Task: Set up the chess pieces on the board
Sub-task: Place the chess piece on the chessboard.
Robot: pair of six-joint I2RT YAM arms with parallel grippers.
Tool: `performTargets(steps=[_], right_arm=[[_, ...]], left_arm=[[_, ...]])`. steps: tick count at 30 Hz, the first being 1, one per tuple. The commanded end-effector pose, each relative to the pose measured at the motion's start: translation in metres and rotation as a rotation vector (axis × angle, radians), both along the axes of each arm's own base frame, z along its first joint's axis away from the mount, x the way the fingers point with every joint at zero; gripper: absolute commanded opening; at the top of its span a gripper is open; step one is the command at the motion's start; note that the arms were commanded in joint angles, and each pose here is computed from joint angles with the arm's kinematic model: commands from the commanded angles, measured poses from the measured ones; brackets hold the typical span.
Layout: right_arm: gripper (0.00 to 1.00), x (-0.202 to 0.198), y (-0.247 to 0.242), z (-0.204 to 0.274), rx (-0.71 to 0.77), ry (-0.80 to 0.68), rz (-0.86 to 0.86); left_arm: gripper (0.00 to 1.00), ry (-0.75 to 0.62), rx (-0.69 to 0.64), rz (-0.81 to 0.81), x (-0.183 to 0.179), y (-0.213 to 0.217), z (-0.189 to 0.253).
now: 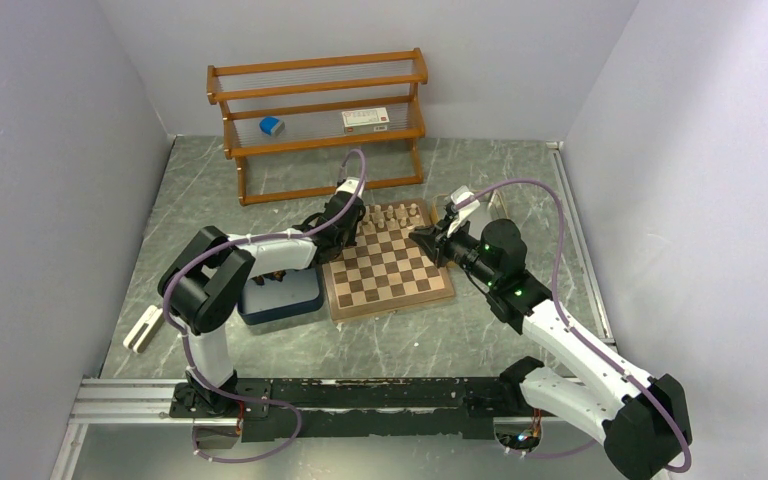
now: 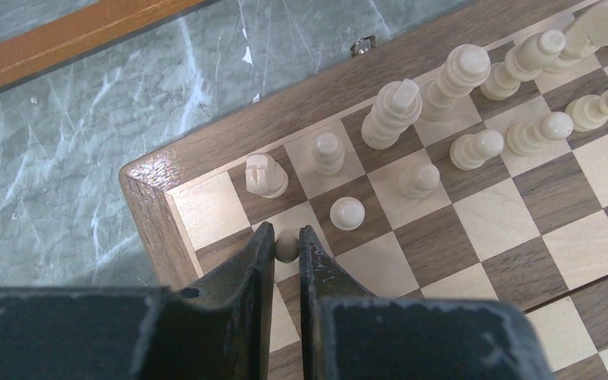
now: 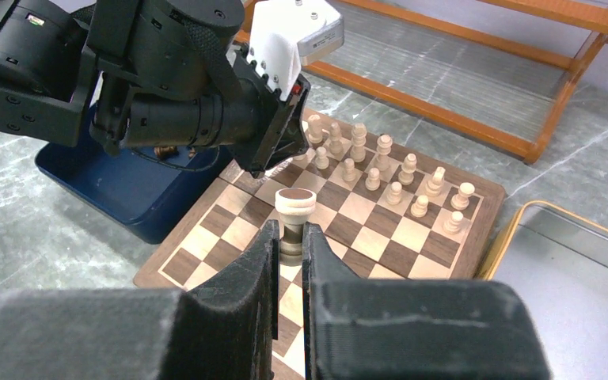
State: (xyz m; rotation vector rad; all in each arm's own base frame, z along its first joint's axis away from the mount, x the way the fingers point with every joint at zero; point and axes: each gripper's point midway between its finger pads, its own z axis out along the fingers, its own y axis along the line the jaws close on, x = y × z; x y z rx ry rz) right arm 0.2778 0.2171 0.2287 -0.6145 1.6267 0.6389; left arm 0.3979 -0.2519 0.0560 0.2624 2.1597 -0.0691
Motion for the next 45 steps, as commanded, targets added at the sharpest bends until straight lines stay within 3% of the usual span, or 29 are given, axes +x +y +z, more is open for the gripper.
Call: performTargets(steps=[1, 17, 26, 35, 45], right_arm=[[0.00, 0.001, -0.004, 0.002, -0.002, -0.023, -0.011], [0.00, 0.001, -0.002, -0.001, 0.002, -0.014, -0.004], [0.01, -0.002, 0.011, 0.000, 0.078, 0.056, 0.038], [0.03, 0.011, 0.017, 0.015, 0.262, 0.166, -0.039], [0.06, 0.017, 0.021, 0.050, 0.579, 0.324, -0.113]], left_arm=[[0.19, -0.017, -0.004, 0.007, 0.002, -0.001, -0.004], [0.30, -0.019, -0.022, 0.003, 0.002, -0.003, 0.008], [0.37, -0.049, -0.134, -0.005, -0.001, -0.013, 0.057], [0.46, -0.093, -0.354, -0.135, -0.028, -0.032, 0.142], [0.49, -0.173, -0.730, -0.542, -0.119, -0.055, 0.225]])
